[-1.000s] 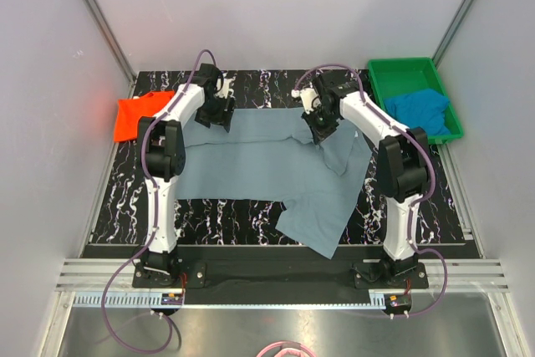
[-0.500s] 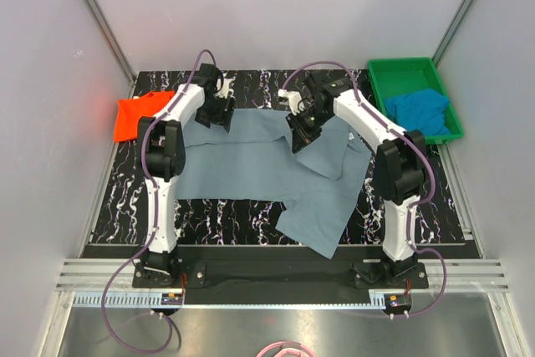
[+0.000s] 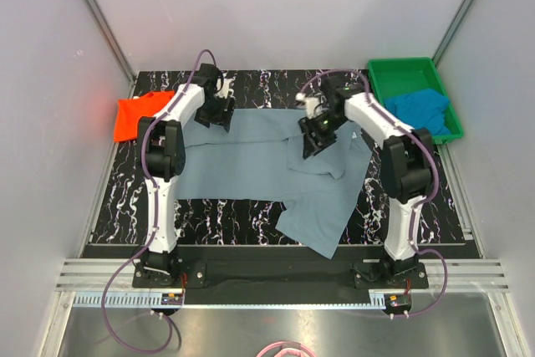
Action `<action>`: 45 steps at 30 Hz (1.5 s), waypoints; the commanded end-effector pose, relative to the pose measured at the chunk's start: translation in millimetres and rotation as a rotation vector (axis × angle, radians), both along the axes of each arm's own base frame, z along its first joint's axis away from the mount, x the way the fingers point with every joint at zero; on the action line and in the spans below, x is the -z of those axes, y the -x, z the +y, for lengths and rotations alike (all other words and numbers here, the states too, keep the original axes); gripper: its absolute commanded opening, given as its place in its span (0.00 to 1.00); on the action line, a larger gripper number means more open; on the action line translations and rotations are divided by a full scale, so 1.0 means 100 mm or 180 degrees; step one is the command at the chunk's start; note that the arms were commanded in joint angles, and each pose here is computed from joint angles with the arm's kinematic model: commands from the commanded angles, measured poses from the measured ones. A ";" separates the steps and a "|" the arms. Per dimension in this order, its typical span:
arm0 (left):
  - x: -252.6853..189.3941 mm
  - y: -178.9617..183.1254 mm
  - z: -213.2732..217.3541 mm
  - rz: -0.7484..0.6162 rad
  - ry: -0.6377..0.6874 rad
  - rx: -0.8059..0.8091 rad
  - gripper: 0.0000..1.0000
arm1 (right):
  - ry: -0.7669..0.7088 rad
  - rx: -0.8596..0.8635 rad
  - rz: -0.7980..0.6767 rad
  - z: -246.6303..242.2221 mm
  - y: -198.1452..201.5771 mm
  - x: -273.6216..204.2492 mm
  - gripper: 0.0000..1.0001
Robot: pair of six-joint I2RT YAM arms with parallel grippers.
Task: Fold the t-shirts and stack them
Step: Fold the tshirt
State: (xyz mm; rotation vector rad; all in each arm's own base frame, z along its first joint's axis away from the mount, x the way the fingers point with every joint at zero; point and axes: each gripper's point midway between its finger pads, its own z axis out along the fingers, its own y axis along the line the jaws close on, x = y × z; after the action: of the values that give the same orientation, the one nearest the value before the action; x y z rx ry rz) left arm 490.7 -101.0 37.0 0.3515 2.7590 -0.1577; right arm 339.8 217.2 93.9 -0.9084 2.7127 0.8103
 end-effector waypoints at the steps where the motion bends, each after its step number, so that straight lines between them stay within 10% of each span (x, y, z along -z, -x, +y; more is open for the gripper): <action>1: -0.34 -0.20 0.06 -0.0345 -0.0043 0.0005 0.79 | -0.0143 0.0827 -0.0425 -0.51 -0.55 -0.41 0.54; 20: -0.17 0.00 0.39 -0.0134 -0.0288 -0.0142 0.84 | -0.0703 0.1412 0.0147 -0.96 -1.28 0.15 0.52; 45: 0.11 -0.44 0.68 -0.0101 -0.0795 0.0019 0.84 | 0.0249 0.1885 0.0035 -1.77 -1.66 0.93 0.60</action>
State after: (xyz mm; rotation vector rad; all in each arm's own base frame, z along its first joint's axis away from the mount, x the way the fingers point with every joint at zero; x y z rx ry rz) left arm 527.7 -40.9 27.4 0.4068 2.7595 0.1518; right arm 497.3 67.0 24.5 -0.0981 2.7586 0.7395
